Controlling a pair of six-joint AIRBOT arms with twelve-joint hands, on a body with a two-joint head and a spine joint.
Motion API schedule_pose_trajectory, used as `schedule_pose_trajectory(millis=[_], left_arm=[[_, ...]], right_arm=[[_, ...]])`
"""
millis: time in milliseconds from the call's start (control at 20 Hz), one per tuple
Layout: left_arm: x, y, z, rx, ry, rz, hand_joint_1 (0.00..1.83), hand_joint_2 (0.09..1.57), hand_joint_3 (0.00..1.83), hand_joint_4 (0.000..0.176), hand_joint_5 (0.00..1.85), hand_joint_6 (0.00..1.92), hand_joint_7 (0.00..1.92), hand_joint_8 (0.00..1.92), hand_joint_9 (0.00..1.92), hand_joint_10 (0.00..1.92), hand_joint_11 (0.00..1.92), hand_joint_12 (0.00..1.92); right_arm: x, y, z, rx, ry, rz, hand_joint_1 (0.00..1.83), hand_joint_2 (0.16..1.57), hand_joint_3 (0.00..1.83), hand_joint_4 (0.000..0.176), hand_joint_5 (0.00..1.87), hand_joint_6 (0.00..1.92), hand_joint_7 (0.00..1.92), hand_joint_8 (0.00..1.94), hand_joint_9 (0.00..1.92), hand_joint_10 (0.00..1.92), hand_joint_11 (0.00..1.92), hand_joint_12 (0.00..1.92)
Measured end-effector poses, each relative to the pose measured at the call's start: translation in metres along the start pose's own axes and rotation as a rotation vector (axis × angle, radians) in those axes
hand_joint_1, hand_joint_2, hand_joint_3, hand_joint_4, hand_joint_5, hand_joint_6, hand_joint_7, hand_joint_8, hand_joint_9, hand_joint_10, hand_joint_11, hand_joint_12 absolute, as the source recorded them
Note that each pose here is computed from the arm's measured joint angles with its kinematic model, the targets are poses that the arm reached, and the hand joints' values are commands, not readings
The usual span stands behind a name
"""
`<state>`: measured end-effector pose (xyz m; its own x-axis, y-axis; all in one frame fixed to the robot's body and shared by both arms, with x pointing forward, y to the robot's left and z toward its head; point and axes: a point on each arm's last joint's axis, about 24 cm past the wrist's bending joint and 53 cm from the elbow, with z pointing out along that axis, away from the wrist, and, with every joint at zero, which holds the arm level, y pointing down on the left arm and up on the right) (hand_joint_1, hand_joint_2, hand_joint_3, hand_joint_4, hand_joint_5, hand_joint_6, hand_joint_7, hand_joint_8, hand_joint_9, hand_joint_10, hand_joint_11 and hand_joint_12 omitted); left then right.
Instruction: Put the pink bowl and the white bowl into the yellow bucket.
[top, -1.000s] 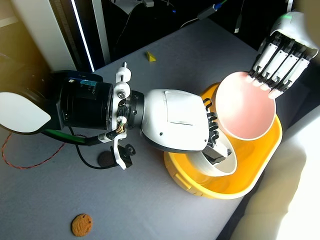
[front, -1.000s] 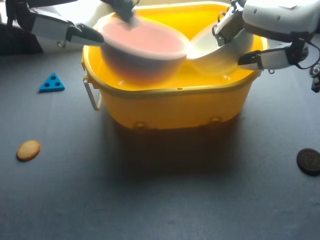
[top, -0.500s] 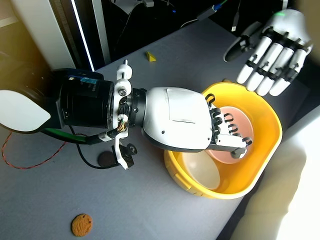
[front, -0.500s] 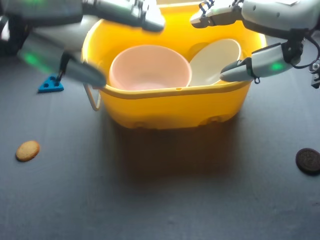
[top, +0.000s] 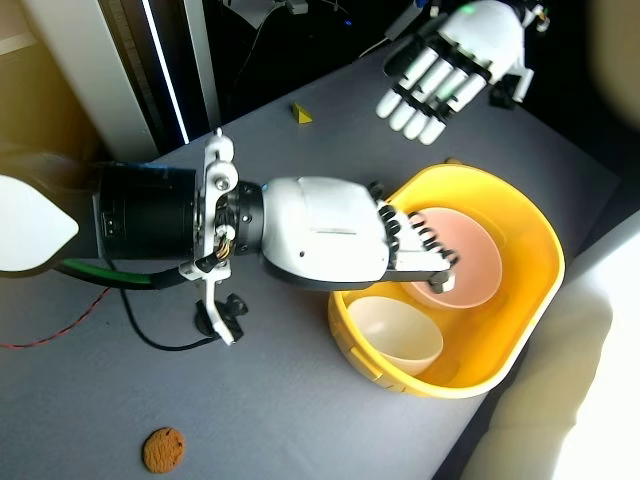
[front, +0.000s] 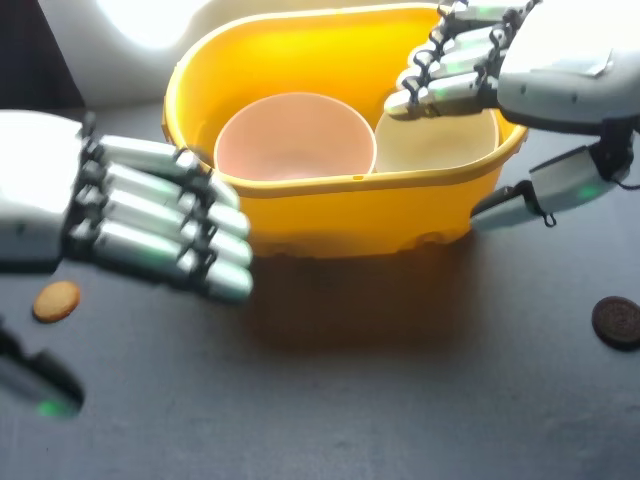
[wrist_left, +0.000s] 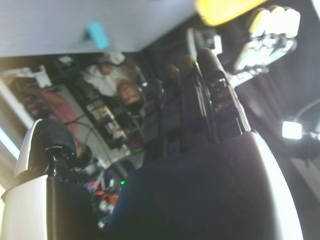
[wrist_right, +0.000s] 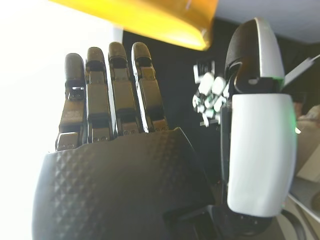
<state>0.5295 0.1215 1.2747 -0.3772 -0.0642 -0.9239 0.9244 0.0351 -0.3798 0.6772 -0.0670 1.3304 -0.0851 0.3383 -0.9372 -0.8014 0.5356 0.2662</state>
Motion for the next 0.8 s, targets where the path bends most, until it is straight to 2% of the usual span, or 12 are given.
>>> schedule_pose_trajectory(millis=[150, 250, 350, 400, 450, 500, 550, 600, 650, 700, 750, 800], left_arm=[[0.018, -0.022, -0.001, 0.018, 0.043, -0.015, 0.37, 1.16, 0.0, 0.0, 0.31, 0.0, 0.32, 0.0, 0.28, 0.0, 0.0, 0.68], [0.016, -0.031, -0.002, 0.024, 0.029, -0.019, 0.38, 1.17, 0.01, 0.0, 0.3, 0.0, 0.32, 0.0, 0.27, 0.0, 0.0, 0.68], [0.013, -0.034, -0.004, 0.02, 0.022, -0.021, 0.42, 1.15, 0.0, 0.0, 0.33, 0.01, 0.34, 0.01, 0.3, 0.01, 0.0, 0.77], [0.013, -0.035, -0.003, 0.021, 0.044, 0.001, 0.42, 1.15, 0.0, 0.0, 0.33, 0.01, 0.34, 0.01, 0.3, 0.01, 0.0, 0.77], [0.01, -0.038, -0.001, 0.028, 0.064, 0.04, 0.4, 1.16, 0.0, 0.0, 0.33, 0.0, 0.34, 0.0, 0.29, 0.0, 0.0, 0.74], [0.003, -0.042, 0.0, 0.039, 0.057, 0.067, 0.42, 1.16, 0.0, 0.0, 0.33, 0.0, 0.34, 0.0, 0.3, 0.0, 0.0, 0.73], [-0.007, -0.045, 0.001, 0.049, 0.017, 0.054, 0.42, 1.16, 0.0, 0.0, 0.33, 0.0, 0.34, 0.0, 0.29, 0.0, 0.0, 0.73], [-0.005, -0.042, 0.003, 0.044, 0.015, 0.043, 0.41, 1.15, 0.0, 0.0, 0.34, 0.01, 0.35, 0.0, 0.31, 0.01, 0.0, 0.79], [0.002, -0.037, 0.004, 0.029, 0.038, 0.03, 0.41, 1.15, 0.0, 0.0, 0.34, 0.01, 0.36, 0.0, 0.31, 0.01, 0.0, 0.79], [0.013, -0.03, 0.006, 0.009, 0.079, 0.024, 0.37, 1.16, 0.0, 0.0, 0.32, 0.0, 0.34, 0.0, 0.3, 0.0, 0.0, 0.76], [0.019, -0.028, 0.007, 0.003, 0.101, 0.031, 0.37, 1.16, 0.0, 0.0, 0.32, 0.0, 0.33, 0.0, 0.29, 0.0, 0.0, 0.74], [0.017, -0.03, 0.009, 0.006, 0.089, 0.023, 0.38, 1.16, 0.0, 0.0, 0.33, 0.01, 0.35, 0.0, 0.3, 0.0, 0.0, 0.75]], right_arm=[[-0.019, 0.002, -0.002, -0.011, -0.038, 0.067, 0.55, 0.97, 0.0, 0.0, 0.38, 0.0, 0.37, 0.0, 0.31, 0.0, 0.0, 0.73], [-0.033, 0.001, -0.008, -0.013, -0.06, 0.097, 0.56, 0.97, 0.0, 0.0, 0.4, 0.01, 0.39, 0.01, 0.34, 0.01, 0.0, 0.76], [-0.038, 0.001, -0.012, -0.019, -0.057, 0.124, 0.57, 0.98, 0.0, 0.0, 0.39, 0.0, 0.39, 0.0, 0.34, 0.01, 0.0, 0.75], [-0.037, 0.001, -0.013, -0.023, -0.049, 0.133, 0.57, 0.98, 0.0, 0.0, 0.39, 0.0, 0.39, 0.0, 0.34, 0.01, 0.0, 0.75], [-0.035, 0.003, -0.014, -0.03, -0.04, 0.137, 0.59, 0.98, 0.0, 0.0, 0.4, 0.0, 0.38, 0.0, 0.33, 0.0, 0.0, 0.75], [-0.035, 0.006, -0.015, -0.046, -0.035, 0.143, 0.59, 0.98, 0.0, 0.0, 0.39, 0.0, 0.37, 0.0, 0.33, 0.0, 0.0, 0.77], [-0.034, 0.012, -0.016, -0.072, -0.03, 0.148, 0.59, 0.98, 0.0, 0.0, 0.39, 0.0, 0.37, 0.0, 0.32, 0.0, 0.0, 0.77], [-0.035, 0.019, -0.02, -0.105, -0.021, 0.164, 0.61, 0.98, 0.0, 0.0, 0.39, 0.0, 0.38, 0.0, 0.33, 0.0, 0.0, 0.79], [-0.035, 0.021, -0.022, -0.119, -0.019, 0.181, 0.59, 0.98, 0.0, 0.0, 0.38, 0.0, 0.37, 0.0, 0.33, 0.0, 0.0, 0.79], [-0.036, 0.021, -0.024, -0.121, -0.018, 0.202, 0.58, 0.99, 0.0, 0.0, 0.36, 0.0, 0.35, 0.0, 0.31, 0.0, 0.0, 0.74], [-0.037, 0.019, -0.027, -0.118, -0.017, 0.217, 0.59, 0.98, 0.0, 0.0, 0.37, 0.01, 0.37, 0.0, 0.32, 0.01, 0.0, 0.79], [-0.036, 0.016, -0.031, -0.111, -0.009, 0.237, 0.57, 0.98, 0.0, 0.0, 0.37, 0.0, 0.37, 0.0, 0.33, 0.0, 0.0, 0.78]])
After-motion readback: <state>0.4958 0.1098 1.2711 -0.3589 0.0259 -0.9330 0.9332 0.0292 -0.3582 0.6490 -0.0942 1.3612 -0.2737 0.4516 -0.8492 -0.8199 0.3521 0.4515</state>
